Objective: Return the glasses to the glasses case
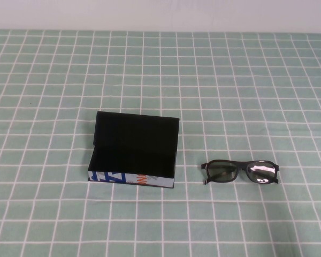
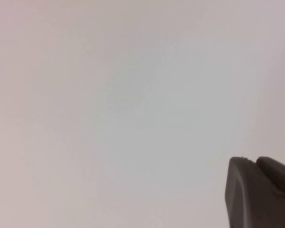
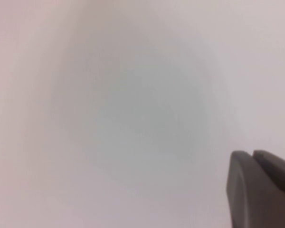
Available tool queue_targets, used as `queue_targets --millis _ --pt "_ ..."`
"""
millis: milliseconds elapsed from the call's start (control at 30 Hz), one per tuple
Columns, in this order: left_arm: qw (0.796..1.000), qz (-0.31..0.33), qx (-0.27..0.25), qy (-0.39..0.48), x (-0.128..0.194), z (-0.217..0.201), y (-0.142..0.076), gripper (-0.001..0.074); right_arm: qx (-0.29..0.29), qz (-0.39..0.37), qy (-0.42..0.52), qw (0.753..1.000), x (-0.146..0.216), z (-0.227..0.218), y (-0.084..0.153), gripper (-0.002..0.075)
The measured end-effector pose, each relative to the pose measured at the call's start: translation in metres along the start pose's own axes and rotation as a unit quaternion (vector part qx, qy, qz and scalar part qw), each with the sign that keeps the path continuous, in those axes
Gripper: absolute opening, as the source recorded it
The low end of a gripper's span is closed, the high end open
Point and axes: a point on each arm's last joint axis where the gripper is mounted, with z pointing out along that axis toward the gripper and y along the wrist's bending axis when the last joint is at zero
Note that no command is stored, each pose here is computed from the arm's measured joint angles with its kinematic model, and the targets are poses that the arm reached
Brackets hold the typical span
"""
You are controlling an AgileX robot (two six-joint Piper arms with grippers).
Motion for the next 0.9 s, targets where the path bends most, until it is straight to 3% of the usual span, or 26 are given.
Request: queue_targets --millis 233,467,600,900 --pt "0.999 0.001 0.004 -0.039 -0.007 0.0 -0.001 -0.0001 0.025 0.009 -0.075 0.997 -0.013 -0.001 -0.005 -0.0012" --pt "0.988 -0.057 0.023 -0.144 -0.026 -0.004 -0.003 -0.0001 0.027 -0.007 -0.143 0.989 -0.03 -0.003 -0.004 -0.0012" --pt "0.982 -0.066 0.025 -0.178 -0.048 -0.002 -0.002 -0.0001 -0.001 -0.01 -0.193 0.981 -0.062 0.0 0.007 -0.0012" --pt "0.969 -0.061 0.024 -0.238 -0.117 0.004 0.0 -0.0001 -0.058 0.062 -0.313 0.946 -0.154 -0.007 0.027 -0.0012"
